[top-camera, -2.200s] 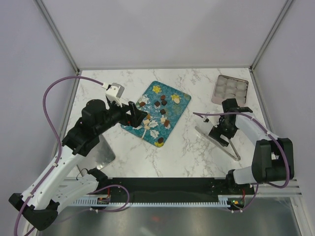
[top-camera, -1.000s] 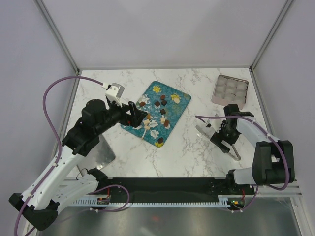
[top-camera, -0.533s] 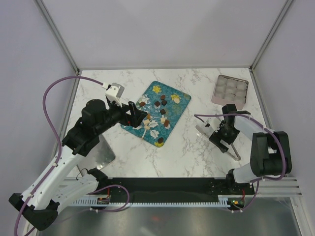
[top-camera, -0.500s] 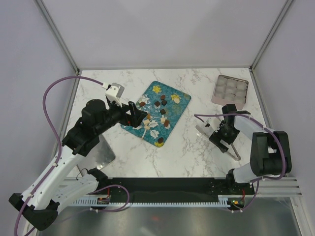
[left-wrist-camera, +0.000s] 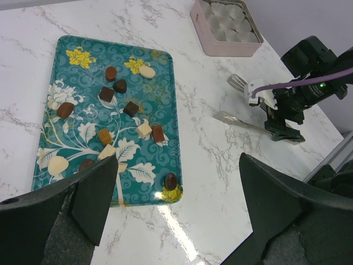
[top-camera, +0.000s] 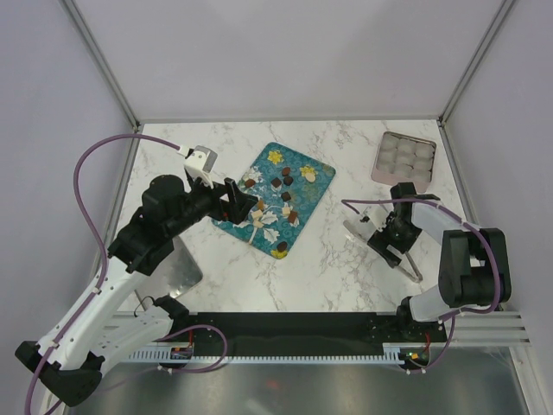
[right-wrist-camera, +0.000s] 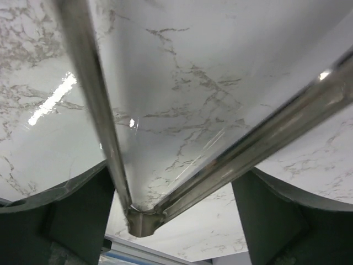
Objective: Pack the chocolate
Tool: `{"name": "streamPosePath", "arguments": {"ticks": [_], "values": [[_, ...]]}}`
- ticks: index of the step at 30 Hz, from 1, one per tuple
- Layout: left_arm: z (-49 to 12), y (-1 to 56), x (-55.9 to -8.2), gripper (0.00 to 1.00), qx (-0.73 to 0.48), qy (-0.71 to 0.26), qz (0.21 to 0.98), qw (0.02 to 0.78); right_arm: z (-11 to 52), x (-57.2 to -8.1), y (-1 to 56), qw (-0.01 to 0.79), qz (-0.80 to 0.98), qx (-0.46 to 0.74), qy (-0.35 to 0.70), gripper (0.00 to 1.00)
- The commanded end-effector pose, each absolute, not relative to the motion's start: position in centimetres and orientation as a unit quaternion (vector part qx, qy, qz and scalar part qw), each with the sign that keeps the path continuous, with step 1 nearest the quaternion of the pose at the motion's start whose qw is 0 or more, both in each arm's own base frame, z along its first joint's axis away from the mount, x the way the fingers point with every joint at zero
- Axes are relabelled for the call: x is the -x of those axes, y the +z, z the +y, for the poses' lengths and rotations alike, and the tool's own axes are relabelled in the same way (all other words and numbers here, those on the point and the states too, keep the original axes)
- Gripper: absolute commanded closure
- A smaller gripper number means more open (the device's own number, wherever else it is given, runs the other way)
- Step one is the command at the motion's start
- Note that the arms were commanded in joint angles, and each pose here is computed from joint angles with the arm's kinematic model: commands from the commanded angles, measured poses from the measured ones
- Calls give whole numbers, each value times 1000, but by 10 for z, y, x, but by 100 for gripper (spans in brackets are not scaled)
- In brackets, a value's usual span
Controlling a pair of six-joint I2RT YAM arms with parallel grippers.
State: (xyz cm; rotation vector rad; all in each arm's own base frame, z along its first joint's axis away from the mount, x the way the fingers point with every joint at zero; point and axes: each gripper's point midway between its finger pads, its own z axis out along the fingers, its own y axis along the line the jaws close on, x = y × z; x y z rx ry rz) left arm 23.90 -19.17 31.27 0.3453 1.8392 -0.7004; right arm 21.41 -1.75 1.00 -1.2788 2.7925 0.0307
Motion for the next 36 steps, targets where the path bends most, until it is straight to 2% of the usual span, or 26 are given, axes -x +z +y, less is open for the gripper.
{"name": "streamPosePath", "arguments": {"ticks": [1,4,5,13,21,26,32,36], "values": [[-186,327,-242,2,-154,-282,757,568,-21,-226,8,56,911,409,0,14],[-186,328,-241,2,-154,-283,757,569,-20,-243,19,77,912,402,-5,30],[-186,327,-241,2,-154,-283,757,568,-18,-255,28,96,913,397,-8,31],[-188,326,-242,2,-154,-285,759,565,6,-314,89,227,897,378,5,39],[-190,323,-242,2,-156,-288,762,559,25,-342,140,321,878,354,24,45],[-190,322,-243,2,-155,-287,763,558,37,-364,185,391,867,306,39,46],[-190,321,-244,2,-155,-285,763,558,57,-392,249,477,832,271,81,55],[-189,322,-244,2,-153,-284,762,561,78,-418,282,506,832,177,141,60]]}}
